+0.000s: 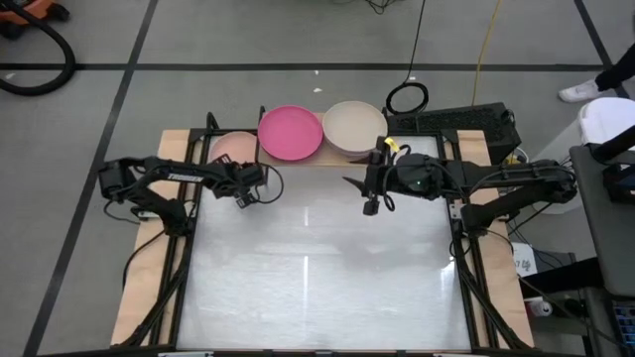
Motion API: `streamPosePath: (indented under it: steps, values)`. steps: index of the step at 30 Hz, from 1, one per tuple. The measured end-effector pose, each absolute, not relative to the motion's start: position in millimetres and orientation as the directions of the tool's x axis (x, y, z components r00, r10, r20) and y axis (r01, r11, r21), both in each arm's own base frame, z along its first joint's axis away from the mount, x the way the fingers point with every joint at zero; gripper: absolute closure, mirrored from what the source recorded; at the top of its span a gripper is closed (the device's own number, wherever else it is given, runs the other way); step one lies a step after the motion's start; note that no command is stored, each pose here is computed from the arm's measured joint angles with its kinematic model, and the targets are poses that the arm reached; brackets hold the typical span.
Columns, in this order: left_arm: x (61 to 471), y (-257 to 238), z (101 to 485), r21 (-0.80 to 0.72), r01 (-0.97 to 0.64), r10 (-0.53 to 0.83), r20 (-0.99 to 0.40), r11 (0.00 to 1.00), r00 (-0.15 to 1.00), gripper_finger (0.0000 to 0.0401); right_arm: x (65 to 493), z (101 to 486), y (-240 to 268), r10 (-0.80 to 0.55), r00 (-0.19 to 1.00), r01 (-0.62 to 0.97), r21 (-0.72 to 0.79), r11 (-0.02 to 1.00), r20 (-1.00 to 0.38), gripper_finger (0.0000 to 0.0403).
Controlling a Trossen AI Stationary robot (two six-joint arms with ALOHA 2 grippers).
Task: Place and stack plates onto a shelf
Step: Stack the light orange plate on top of the gray plate on the shelf
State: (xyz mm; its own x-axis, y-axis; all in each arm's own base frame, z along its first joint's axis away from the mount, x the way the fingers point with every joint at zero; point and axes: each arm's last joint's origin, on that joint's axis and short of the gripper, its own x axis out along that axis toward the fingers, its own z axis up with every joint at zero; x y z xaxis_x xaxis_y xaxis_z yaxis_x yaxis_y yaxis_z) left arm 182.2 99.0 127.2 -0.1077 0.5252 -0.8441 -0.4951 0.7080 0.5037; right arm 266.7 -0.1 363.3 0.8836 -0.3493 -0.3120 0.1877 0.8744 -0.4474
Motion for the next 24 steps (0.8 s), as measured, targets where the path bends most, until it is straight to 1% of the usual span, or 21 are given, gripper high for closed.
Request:
streamPosePath:
  steps: [4,6,8,13,14,17,21,24]
  values:
    - [182,101,126,0.504,-0.5,0.522,-0.845,0.704,-0.117,0.0207,267,363,0,-0.349,0.883,0.187,-0.448,0.874,-0.313,0.0234]
    - [182,102,125,0.501,-0.502,0.52,-0.847,0.705,-0.116,0.0227,267,363,0,-0.349,0.883,0.187,-0.447,0.875,-0.313,0.0234]
    - [182,101,125,0.493,-0.508,0.513,-0.851,0.706,-0.113,0.0262,267,363,0,-0.349,0.883,0.187,-0.447,0.875,-0.313,0.0234]
    - [181,100,124,0.455,-0.503,0.47,-0.876,0.735,-0.107,0.0371,267,363,0,-0.349,0.883,0.187,-0.447,0.875,-0.313,0.0234]
    - [181,99,124,0.45,-0.501,0.46,-0.881,0.739,-0.113,0.0383,267,363,0,-0.349,0.883,0.187,-0.448,0.874,-0.313,0.0234]
    - [180,91,130,0.427,-0.5,0.424,-0.897,0.753,-0.128,0.0387,267,363,0,-0.349,0.883,0.187,-0.447,0.875,-0.313,0.0234]
    - [185,76,145,0.402,-0.52,0.43,-0.9,0.754,-0.073,0.0389,267,363,0,-0.349,0.884,0.187,-0.45,0.873,-0.311,0.0234]
    - [182,65,163,0.443,-0.562,0.483,-0.871,0.698,-0.087,0.0389,267,363,0,-0.349,0.886,0.189,-0.448,0.874,-0.305,0.0234]
